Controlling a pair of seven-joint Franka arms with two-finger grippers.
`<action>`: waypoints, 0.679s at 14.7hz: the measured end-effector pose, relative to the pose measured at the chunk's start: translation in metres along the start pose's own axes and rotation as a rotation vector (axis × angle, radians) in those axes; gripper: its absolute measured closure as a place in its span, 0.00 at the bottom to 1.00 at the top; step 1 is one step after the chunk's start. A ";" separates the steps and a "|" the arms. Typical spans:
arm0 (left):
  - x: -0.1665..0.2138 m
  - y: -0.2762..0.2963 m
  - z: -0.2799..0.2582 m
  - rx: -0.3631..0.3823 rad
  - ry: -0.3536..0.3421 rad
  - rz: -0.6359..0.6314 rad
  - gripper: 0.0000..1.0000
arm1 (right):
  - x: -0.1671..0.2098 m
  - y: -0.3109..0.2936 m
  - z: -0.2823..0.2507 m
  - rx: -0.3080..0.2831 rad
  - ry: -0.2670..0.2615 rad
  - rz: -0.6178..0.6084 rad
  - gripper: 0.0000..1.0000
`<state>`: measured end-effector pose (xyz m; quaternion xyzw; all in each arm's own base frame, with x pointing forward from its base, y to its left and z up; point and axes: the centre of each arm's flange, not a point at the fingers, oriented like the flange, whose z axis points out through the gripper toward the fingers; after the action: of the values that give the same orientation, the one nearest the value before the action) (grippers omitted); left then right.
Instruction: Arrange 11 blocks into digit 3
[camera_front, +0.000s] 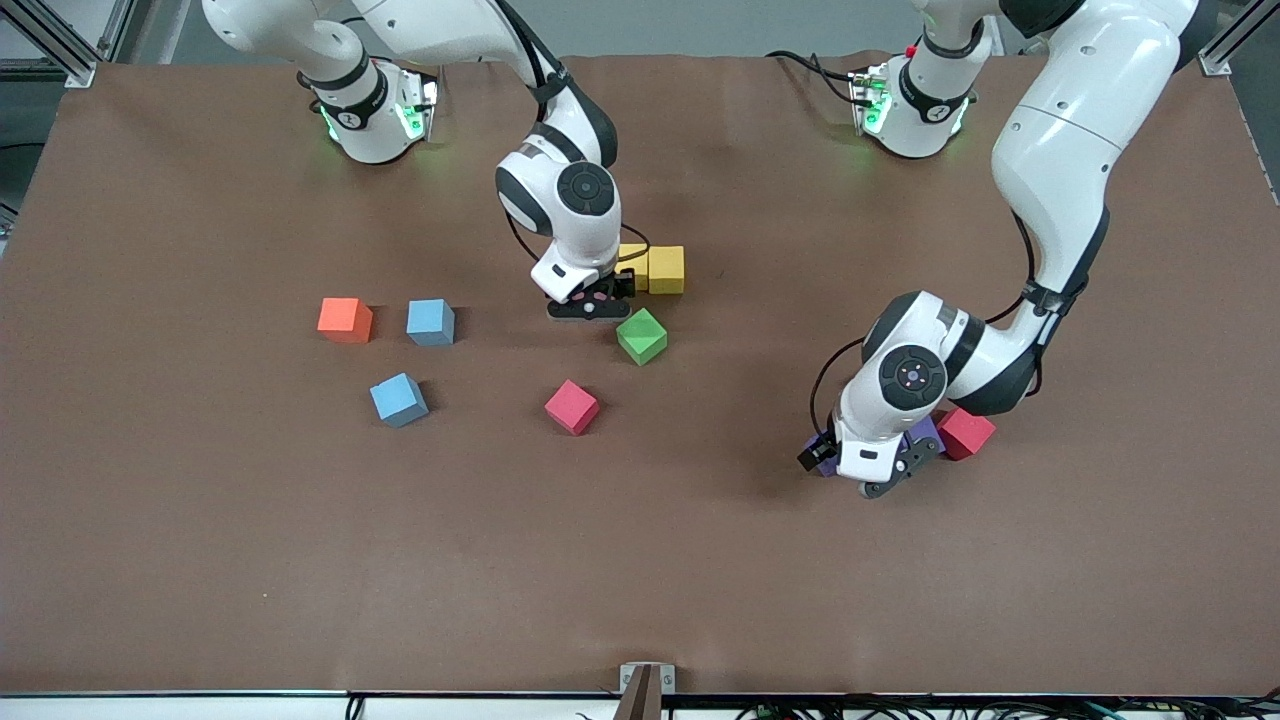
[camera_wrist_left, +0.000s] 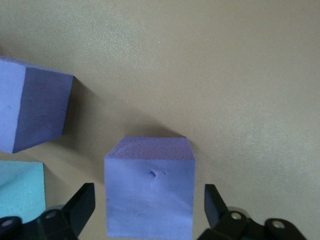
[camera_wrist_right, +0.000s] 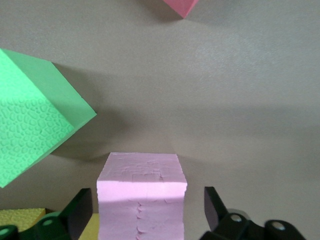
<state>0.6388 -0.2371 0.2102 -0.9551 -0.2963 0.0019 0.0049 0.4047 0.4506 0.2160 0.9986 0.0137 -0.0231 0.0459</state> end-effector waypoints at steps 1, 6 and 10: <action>0.000 0.000 0.000 0.000 0.000 0.000 0.19 | 0.003 -0.001 -0.005 -0.012 -0.010 -0.002 0.00; 0.001 0.001 -0.002 -0.004 0.003 0.001 0.42 | 0.038 0.006 -0.041 0.003 0.004 0.038 0.00; 0.006 0.003 -0.007 -0.014 0.010 -0.005 0.47 | 0.093 0.061 -0.071 0.045 0.034 0.218 0.00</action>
<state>0.6451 -0.2359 0.2174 -0.9544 -0.2984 -0.0051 0.0000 0.5026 0.3983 0.2877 0.9952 -0.0948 -0.0014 0.0257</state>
